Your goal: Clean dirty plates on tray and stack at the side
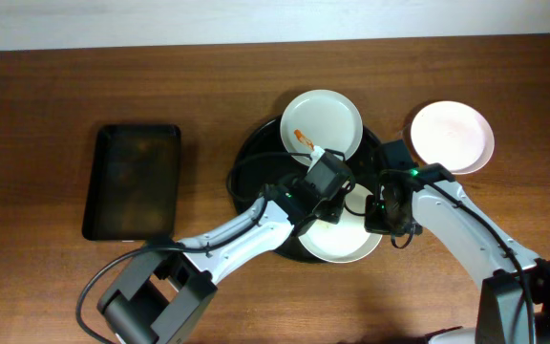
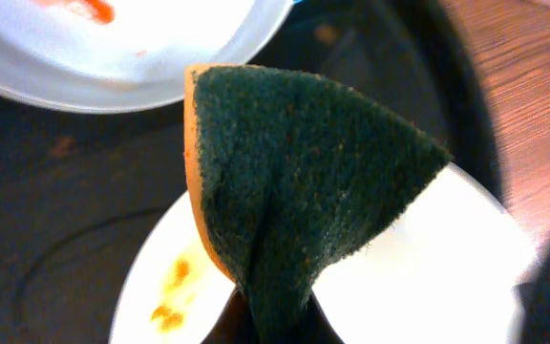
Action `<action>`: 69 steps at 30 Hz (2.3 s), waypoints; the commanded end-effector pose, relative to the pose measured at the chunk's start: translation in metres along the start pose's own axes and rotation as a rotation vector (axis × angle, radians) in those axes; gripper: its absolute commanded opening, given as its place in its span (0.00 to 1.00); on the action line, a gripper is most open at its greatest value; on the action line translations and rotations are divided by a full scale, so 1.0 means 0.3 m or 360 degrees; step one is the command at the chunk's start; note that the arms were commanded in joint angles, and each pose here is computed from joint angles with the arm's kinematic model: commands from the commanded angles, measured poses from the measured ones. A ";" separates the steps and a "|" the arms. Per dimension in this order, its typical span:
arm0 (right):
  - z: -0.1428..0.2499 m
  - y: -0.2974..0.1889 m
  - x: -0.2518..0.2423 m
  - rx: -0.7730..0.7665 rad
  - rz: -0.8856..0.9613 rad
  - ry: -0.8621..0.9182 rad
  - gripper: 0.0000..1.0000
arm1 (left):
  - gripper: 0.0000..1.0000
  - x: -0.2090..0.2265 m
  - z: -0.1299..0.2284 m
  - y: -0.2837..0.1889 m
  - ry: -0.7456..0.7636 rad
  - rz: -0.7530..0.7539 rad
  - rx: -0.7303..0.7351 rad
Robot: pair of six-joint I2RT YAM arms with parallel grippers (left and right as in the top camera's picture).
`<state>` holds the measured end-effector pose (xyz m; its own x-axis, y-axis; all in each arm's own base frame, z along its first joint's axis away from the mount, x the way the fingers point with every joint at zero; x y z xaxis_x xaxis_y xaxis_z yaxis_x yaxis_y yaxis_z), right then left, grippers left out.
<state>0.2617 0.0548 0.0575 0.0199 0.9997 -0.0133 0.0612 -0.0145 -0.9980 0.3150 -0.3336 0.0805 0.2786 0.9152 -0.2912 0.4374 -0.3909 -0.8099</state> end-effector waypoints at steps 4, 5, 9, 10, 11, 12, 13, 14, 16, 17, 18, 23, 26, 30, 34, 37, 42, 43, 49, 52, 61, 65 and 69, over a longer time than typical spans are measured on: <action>0.004 -0.007 -0.006 -0.0008 0.0014 -0.0016 0.04 | 0.00 -0.051 0.033 0.088 -0.0036 0.0163 0.0086; 0.004 -0.007 -0.006 -0.0008 0.0014 -0.0016 0.04 | 0.00 -0.055 0.042 0.099 -0.0036 0.0181 0.0102; 0.004 -0.007 -0.006 -0.0007 0.0014 -0.0016 0.04 | 0.00 -0.044 0.087 0.144 -0.0029 0.0165 0.0167; 0.003 -0.007 -0.006 -0.0008 0.0014 -0.0016 0.04 | 0.00 -0.039 0.092 0.155 -0.0030 0.0154 0.0170; 0.002 -0.007 -0.006 -0.0011 0.0013 -0.0016 0.04 | 0.00 -0.021 0.091 0.169 -0.0029 0.0109 0.0152; 0.001 -0.007 -0.006 -0.0013 0.0013 -0.0016 0.04 | 0.00 0.005 0.082 0.178 -0.0027 0.0035 0.0112; 0.002 -0.007 -0.006 -0.0012 0.0013 -0.0016 0.04 | 0.00 0.021 0.075 0.181 -0.0025 -0.0013 0.0084; 0.002 -0.007 -0.006 -0.0012 0.0013 -0.0016 0.04 | 0.00 0.035 0.066 0.182 -0.0012 -0.0051 0.0058; 0.002 -0.007 -0.006 -0.0012 0.0013 -0.0017 0.04 | 0.00 0.057 0.041 0.177 0.0002 -0.0130 -0.0008; 0.002 -0.007 -0.006 -0.0012 0.0013 -0.0016 0.04 | 0.00 0.062 0.028 0.172 0.0016 -0.0151 -0.0034; 0.002 -0.007 -0.006 -0.0012 0.0013 -0.0016 0.04 | 0.00 0.057 -0.014 0.146 0.0051 -0.0162 -0.0095; -0.011 -0.014 -0.005 -0.0033 0.0014 -0.0057 0.04 | 0.00 0.032 -0.176 -0.027 0.0010 -0.0092 -0.0289; -0.052 -0.068 0.003 -0.0075 0.0006 -0.0056 0.04 | 0.00 0.074 -0.295 -0.239 -0.0077 -0.0067 -0.0443; -0.108 -0.177 -0.007 -0.0130 0.0058 -0.0053 0.04 | 0.00 0.161 -0.375 -0.441 -0.0176 -0.0085 -0.0579; -0.143 -0.302 -0.059 -0.0177 0.0228 -0.0045 0.04 | 0.00 0.292 -0.408 -0.592 -0.0293 -0.0170 -0.0658; -0.157 -0.393 -0.088 -0.0205 0.0321 -0.0071 0.04 | 0.00 0.406 -0.399 -0.659 -0.0386 -0.0273 -0.0650; -0.185 -0.520 -0.122 -0.0292 0.0462 -0.0121 0.04 | 0.00 0.549 -0.336 -0.671 -0.0499 -0.0447 -0.0514; -0.190 -0.535 -0.120 -0.0313 0.0483 -0.0130 0.04 | 0.00 0.559 -0.328 -0.671 -0.0506 -0.0461 -0.0496; -0.197 -0.608 -0.065 -0.0449 0.0807 -0.0342 0.04 | 0.00 0.572 -0.288 -0.662 -0.0494 -0.0415 -0.0374; -0.207 -0.641 -0.003 -0.0559 0.0983 -0.0482 0.04 | 0.00 0.545 -0.267 -0.650 -0.0493 -0.0266 -0.0281; -0.277 -0.669 0.157 -0.0821 0.1487 -0.0736 0.04 | 0.00 0.506 -0.253 -0.623 -0.0488 -0.0030 -0.0165; -0.286 -0.660 0.214 -0.0839 0.1715 -0.0891 0.04 | 0.00 0.508 -0.252 -0.630 -0.0487 0.0053 -0.0142; -0.269 -0.662 0.279 -0.0888 0.1759 -0.0996 0.04 | 0.00 0.523 -0.255 -0.636 -0.0502 0.0065 -0.0145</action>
<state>0.3314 0.1280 0.2399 -0.1813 0.3700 -0.9112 0.6402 -0.6589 -0.3949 0.3405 -0.1200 0.2260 -0.0108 0.8899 -0.4560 0.5223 -0.3838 -0.7615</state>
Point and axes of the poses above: each gripper's point midway between its finger pads, its own y axis out along the fingers, its own x axis along the line the jaws close on, z = x × y, the point moved 2 cm from there along -y, back along the fingers, and after that the axes turned 8 degrees about -y, right-handed, at the moved point
